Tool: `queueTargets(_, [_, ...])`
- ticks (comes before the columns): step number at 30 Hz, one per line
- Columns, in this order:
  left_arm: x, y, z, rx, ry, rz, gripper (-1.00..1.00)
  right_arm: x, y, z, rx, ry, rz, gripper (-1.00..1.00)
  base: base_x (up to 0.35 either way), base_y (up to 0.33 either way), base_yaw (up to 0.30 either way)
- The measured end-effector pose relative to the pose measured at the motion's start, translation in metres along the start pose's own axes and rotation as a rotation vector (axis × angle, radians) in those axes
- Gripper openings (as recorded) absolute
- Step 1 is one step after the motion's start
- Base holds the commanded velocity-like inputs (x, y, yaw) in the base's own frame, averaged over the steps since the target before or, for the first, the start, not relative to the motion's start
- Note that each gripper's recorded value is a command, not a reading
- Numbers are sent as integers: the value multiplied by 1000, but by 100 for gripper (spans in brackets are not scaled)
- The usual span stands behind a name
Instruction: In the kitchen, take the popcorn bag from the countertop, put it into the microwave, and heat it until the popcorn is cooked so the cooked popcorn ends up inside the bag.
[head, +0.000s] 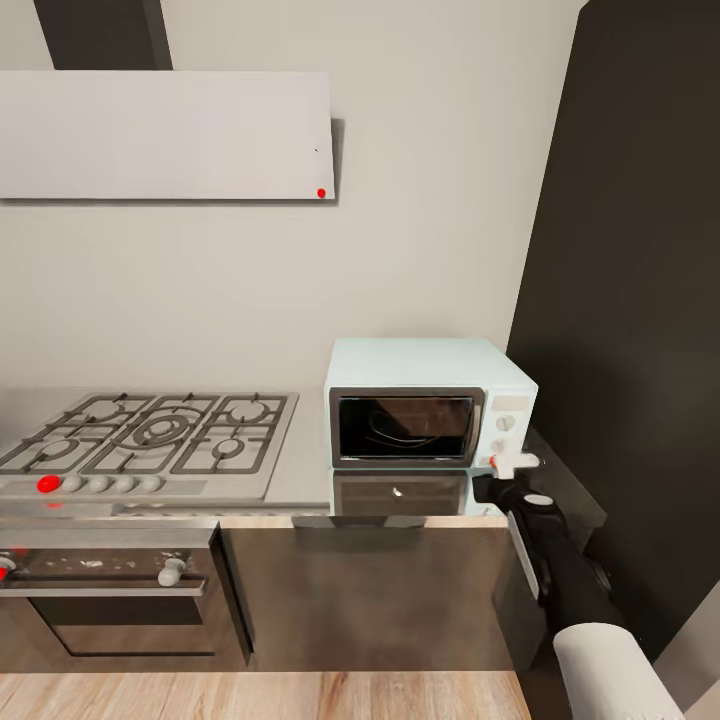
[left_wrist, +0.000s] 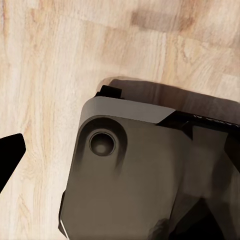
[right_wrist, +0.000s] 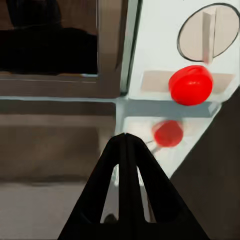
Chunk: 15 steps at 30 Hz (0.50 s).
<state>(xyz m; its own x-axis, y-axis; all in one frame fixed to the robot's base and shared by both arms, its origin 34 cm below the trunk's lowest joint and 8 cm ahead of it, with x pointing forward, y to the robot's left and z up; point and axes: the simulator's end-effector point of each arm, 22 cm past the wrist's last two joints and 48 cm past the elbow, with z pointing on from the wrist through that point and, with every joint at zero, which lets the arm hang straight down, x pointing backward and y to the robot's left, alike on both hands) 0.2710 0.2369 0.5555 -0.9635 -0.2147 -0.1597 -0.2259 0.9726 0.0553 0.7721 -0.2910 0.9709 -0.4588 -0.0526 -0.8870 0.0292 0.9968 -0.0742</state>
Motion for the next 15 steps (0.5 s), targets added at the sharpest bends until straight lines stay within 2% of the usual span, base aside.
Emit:
queueTargets(3, [0, 0, 0, 0, 0, 1, 100, 1, -14, 2, 14, -8, -11, -100, 0, 0, 0])
queueTargets(6, [-1, 0, 0, 1, -2, 1, 100, 2, -16, 2, 17, -8, -11, -100, 0, -33, 0])
queueTargets(12, [-1, 0, 0, 0, -3, 0, 100, 3, -20, 2, 26, -7, -6, -100, 0, -140, 0])
queueTargets(15, [-1, 1, 0, 0, -2, -3, 100, 5, -29, 2, 37, -4, 18, -100, 0, -14, 0])
